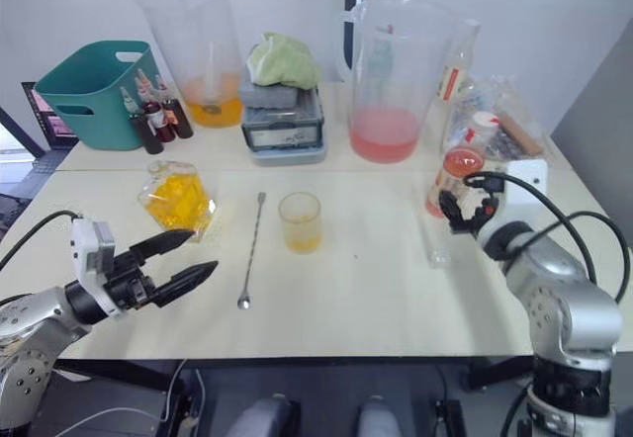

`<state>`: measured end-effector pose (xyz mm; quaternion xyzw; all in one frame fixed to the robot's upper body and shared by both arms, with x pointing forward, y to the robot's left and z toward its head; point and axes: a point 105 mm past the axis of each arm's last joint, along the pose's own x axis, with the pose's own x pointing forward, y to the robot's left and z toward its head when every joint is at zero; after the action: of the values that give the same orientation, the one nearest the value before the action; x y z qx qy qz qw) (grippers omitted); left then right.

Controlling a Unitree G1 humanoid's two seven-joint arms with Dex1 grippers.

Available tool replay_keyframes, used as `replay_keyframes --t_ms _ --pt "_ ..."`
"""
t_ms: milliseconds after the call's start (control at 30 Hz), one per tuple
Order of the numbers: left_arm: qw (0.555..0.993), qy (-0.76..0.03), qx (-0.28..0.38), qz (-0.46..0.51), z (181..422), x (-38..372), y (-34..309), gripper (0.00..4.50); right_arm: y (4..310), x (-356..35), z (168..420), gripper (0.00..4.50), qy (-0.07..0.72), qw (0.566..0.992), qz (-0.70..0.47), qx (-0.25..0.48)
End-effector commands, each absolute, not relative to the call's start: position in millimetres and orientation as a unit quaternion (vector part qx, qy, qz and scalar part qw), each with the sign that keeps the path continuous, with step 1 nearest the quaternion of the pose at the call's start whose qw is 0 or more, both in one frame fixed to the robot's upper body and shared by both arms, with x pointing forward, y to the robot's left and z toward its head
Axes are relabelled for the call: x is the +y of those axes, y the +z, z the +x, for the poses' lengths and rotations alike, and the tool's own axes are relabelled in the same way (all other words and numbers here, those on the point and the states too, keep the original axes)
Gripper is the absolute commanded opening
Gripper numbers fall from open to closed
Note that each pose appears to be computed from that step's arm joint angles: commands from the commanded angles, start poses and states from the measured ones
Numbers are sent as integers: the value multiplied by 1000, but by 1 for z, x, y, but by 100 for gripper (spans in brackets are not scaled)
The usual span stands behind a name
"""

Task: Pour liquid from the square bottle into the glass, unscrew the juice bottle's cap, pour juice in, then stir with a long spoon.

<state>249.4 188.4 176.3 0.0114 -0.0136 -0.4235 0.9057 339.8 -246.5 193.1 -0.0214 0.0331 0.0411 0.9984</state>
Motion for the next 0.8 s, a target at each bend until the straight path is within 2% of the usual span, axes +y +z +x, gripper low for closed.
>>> replay_keyframes --t_ms 33,333,800 --pt "894 -447 -33 19 248 175 191 449 208 -253 349 450 23 999 -32 9" --pt "885 -463 -42 21 253 160 197 449 219 -259 378 450 25 999 -39 -3" --pt "880 -474 -41 20 253 153 199 449 248 -261 404 450 73 996 -31 -38"
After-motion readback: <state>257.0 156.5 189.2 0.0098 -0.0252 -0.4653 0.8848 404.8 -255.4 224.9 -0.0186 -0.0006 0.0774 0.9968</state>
